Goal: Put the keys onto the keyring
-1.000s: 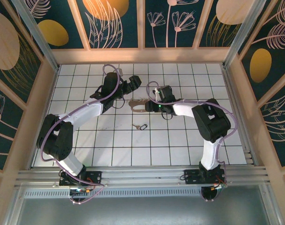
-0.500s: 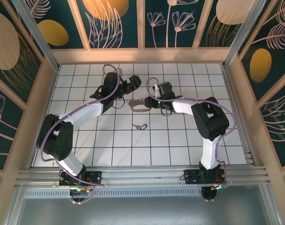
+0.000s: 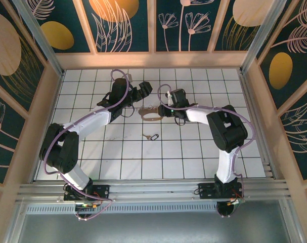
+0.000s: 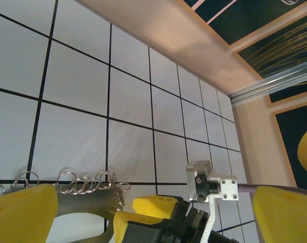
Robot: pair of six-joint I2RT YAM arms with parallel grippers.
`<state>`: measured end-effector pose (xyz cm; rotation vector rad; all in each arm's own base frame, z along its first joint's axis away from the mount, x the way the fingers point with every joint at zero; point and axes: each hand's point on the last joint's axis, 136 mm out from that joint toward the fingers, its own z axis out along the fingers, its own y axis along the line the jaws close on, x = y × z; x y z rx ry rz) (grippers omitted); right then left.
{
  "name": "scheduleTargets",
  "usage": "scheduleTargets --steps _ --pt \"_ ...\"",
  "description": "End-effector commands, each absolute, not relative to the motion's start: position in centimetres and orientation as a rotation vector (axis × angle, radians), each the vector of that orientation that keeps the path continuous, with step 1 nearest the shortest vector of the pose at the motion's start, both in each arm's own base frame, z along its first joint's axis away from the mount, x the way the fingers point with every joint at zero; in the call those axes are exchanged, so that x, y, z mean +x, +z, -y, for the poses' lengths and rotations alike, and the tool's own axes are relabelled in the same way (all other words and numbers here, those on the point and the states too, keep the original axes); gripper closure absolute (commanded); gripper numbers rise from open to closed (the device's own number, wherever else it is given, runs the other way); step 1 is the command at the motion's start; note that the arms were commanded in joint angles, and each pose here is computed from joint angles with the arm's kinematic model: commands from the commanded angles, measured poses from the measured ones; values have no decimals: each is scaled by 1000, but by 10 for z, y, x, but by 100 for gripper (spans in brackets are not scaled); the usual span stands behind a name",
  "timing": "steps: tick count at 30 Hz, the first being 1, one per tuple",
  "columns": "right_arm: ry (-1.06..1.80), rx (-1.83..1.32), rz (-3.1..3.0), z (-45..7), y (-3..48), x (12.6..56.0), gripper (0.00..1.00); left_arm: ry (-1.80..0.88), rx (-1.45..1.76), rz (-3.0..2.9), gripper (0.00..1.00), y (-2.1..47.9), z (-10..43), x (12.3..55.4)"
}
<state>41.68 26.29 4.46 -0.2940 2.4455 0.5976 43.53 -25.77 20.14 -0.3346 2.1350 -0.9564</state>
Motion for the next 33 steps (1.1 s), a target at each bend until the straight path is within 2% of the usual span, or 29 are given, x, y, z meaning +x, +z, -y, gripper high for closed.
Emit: scheduleTargets --steps 1,15,28,33 --pt "511 -348 -2437 -259 48 421 53 -952 -313 -2112 1 212 256 437" --pt "351 -423 -2451 -262 30 428 55 -949 -313 -2111 1 213 256 437" --pt "299 -424 -2460 -259 20 435 69 -946 -313 -2112 1 212 255 438" --pt "299 -429 -2457 -260 19 436 79 -945 -315 -2115 1 211 256 438"
